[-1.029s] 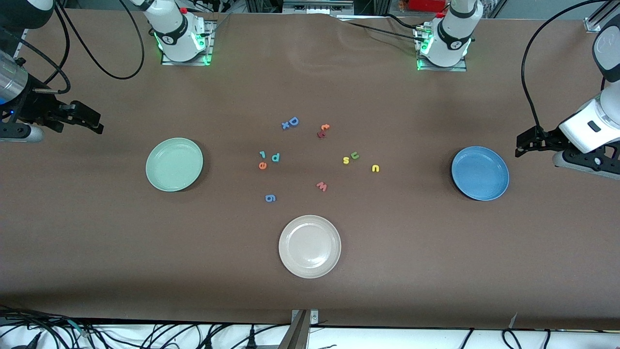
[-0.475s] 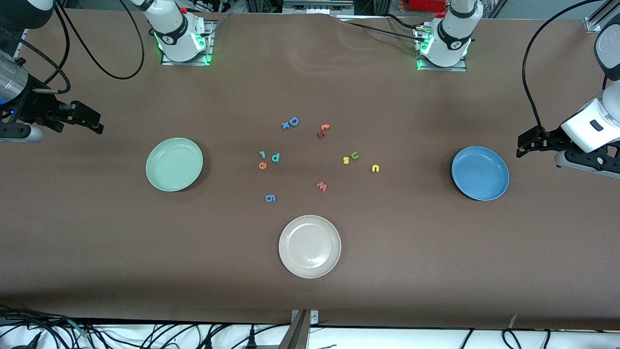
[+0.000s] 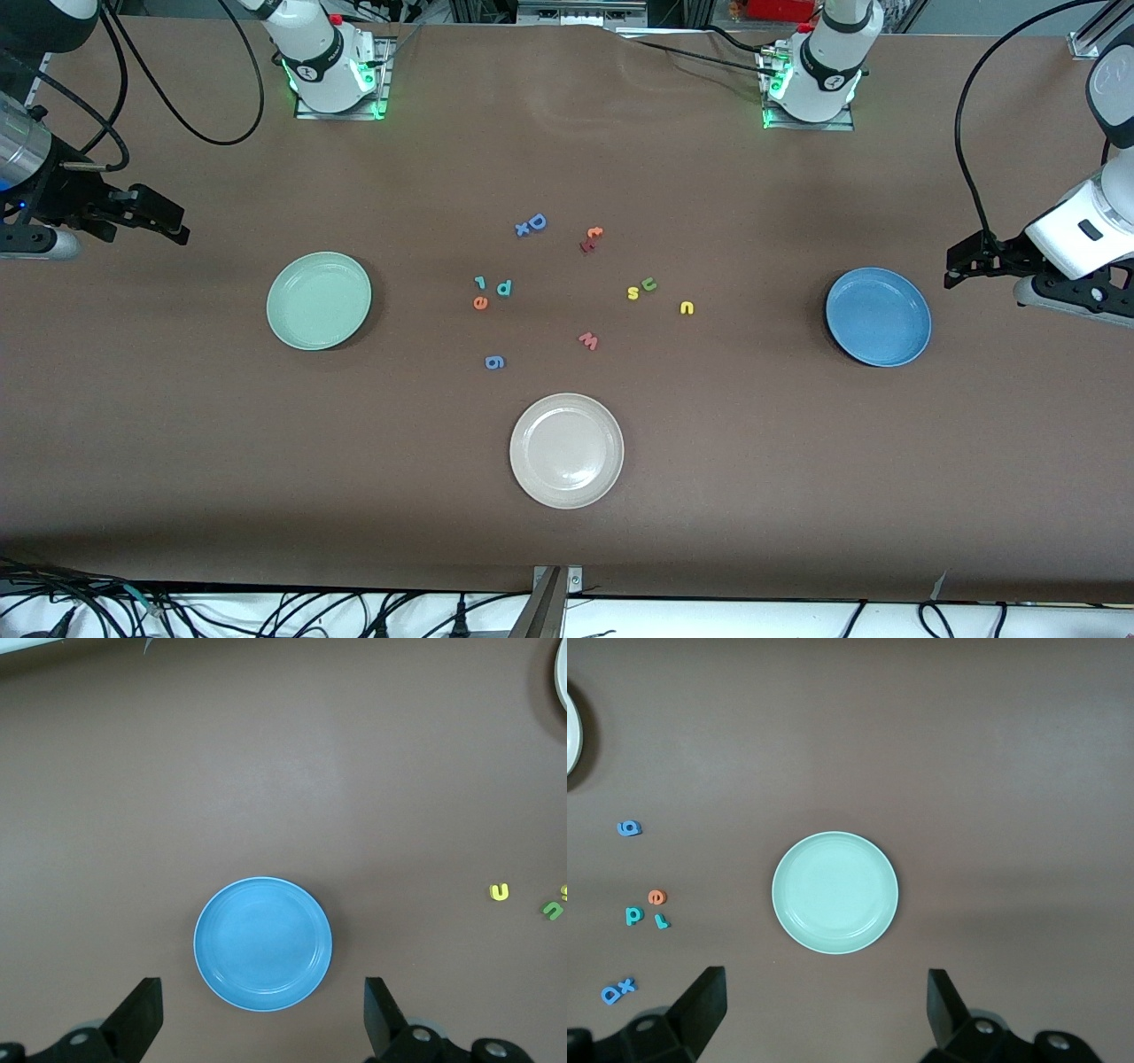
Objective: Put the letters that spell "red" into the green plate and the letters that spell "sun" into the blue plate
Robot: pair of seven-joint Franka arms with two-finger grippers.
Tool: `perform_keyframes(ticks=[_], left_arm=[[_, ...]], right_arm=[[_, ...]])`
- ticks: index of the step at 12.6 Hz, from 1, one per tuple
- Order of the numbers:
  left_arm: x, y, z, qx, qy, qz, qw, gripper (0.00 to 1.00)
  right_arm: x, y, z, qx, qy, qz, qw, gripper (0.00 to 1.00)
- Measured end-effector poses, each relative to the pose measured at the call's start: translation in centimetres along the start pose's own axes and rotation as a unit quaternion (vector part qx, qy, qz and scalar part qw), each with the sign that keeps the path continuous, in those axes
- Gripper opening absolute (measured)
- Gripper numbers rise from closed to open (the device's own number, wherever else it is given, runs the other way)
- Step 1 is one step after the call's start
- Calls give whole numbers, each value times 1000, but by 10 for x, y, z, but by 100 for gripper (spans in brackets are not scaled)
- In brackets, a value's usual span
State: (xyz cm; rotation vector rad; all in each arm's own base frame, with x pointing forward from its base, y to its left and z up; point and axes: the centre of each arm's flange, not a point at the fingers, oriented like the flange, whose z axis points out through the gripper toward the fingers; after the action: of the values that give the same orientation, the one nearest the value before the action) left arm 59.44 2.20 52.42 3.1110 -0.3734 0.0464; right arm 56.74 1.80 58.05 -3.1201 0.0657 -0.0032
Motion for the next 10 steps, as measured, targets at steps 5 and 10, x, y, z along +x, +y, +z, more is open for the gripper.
perform_keyframes(ticks=[5, 10], left_arm=[[1, 0, 2, -1, -2, 0, 1000, 100], [1, 0, 3, -1, -2, 0, 1000, 100]], right_arm=[[0, 0, 0, 0, -1, 0, 1000, 100], [0, 0, 0, 0, -2, 0, 1000, 100]])
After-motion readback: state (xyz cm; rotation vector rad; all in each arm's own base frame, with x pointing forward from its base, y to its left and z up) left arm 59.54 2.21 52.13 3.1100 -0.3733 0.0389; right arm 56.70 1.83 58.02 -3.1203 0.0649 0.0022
